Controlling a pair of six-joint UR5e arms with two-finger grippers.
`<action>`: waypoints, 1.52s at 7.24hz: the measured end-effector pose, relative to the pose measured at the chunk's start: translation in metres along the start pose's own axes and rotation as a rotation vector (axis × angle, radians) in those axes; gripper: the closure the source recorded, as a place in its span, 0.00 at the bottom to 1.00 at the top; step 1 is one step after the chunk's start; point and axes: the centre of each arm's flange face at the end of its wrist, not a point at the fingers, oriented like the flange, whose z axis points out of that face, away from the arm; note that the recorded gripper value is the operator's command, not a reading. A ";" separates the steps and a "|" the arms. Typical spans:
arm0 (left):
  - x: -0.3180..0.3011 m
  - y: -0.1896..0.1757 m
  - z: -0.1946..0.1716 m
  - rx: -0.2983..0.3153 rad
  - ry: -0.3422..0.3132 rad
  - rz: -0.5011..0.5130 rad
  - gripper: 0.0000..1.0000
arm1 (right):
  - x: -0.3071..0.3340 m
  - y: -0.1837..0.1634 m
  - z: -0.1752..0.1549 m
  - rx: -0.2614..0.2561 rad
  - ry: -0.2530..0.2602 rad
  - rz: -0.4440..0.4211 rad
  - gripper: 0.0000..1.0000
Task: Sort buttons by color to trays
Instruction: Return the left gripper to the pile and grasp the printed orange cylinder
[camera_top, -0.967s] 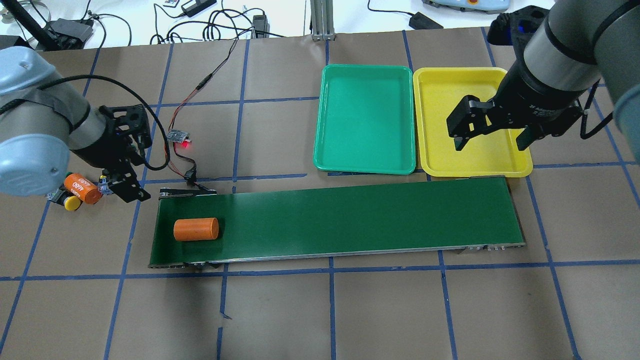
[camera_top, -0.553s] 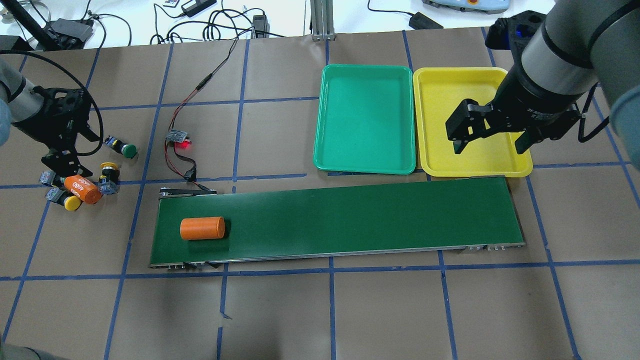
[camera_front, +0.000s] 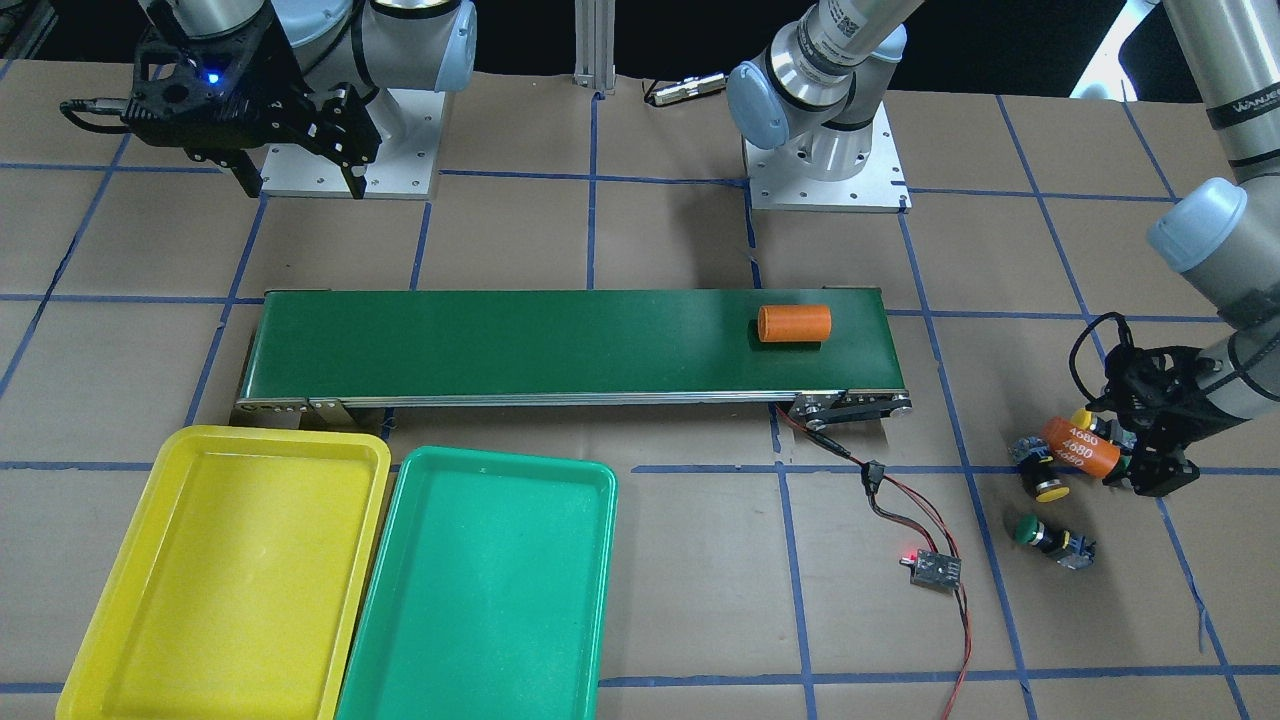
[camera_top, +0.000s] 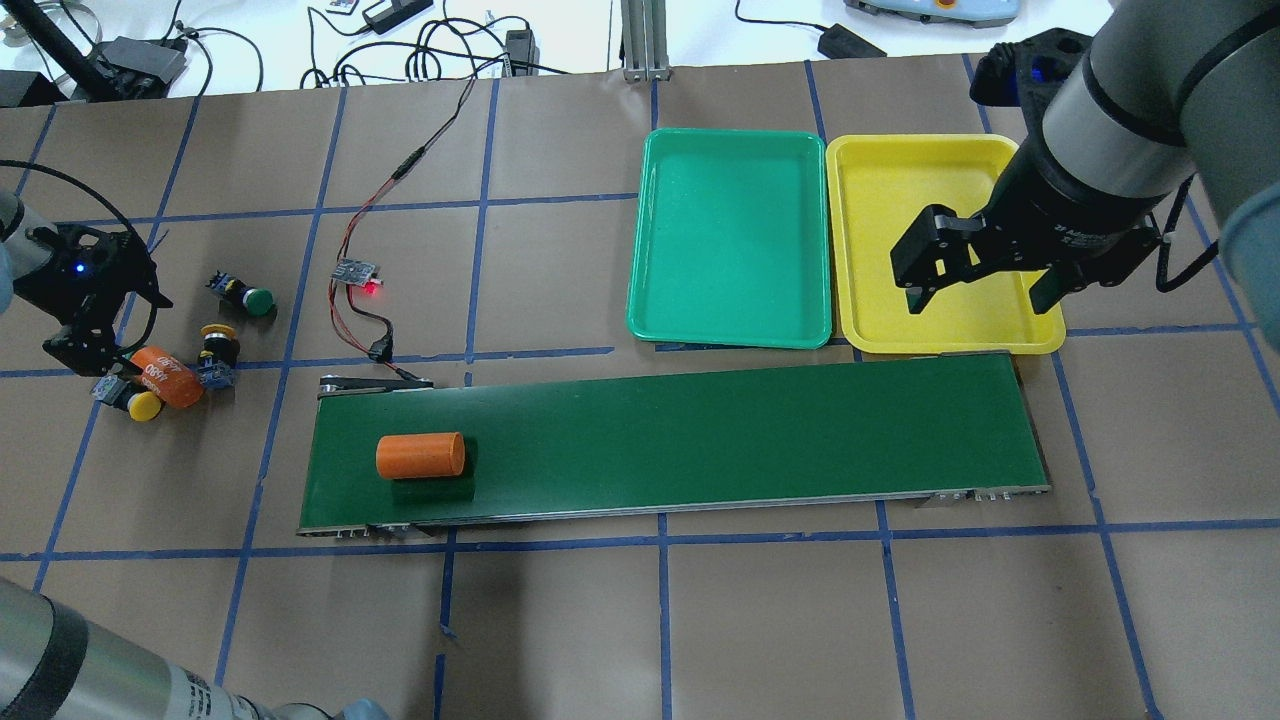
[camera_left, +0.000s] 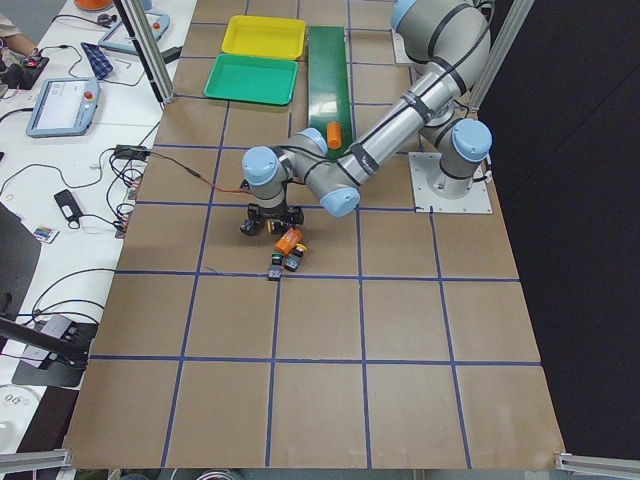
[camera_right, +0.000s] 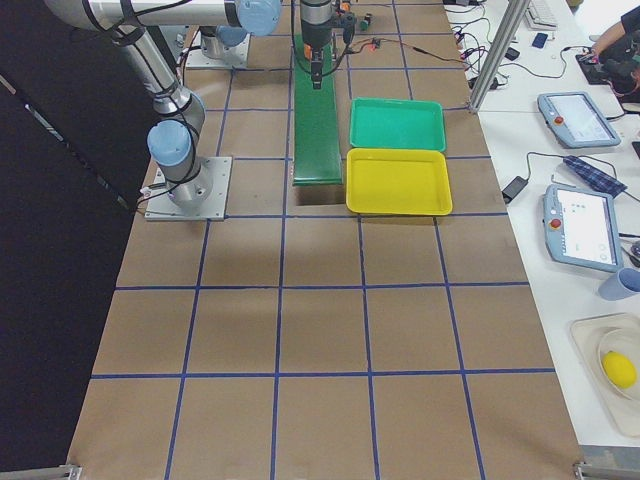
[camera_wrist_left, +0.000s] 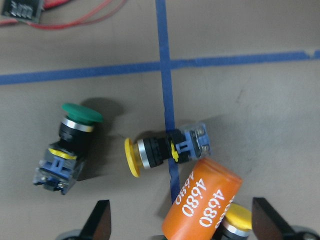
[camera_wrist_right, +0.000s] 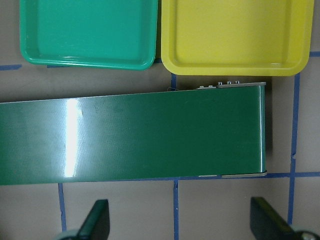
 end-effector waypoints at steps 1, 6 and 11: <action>0.003 0.008 0.011 0.008 0.008 -0.003 0.00 | 0.000 0.003 0.000 0.001 0.000 0.000 0.00; 0.008 0.024 0.041 0.067 0.015 -0.032 0.58 | 0.015 0.005 0.005 -0.003 0.160 -0.010 0.00; 0.020 0.024 0.038 0.151 -0.039 -0.130 0.85 | 0.014 -0.007 -0.007 0.010 0.140 -0.010 0.00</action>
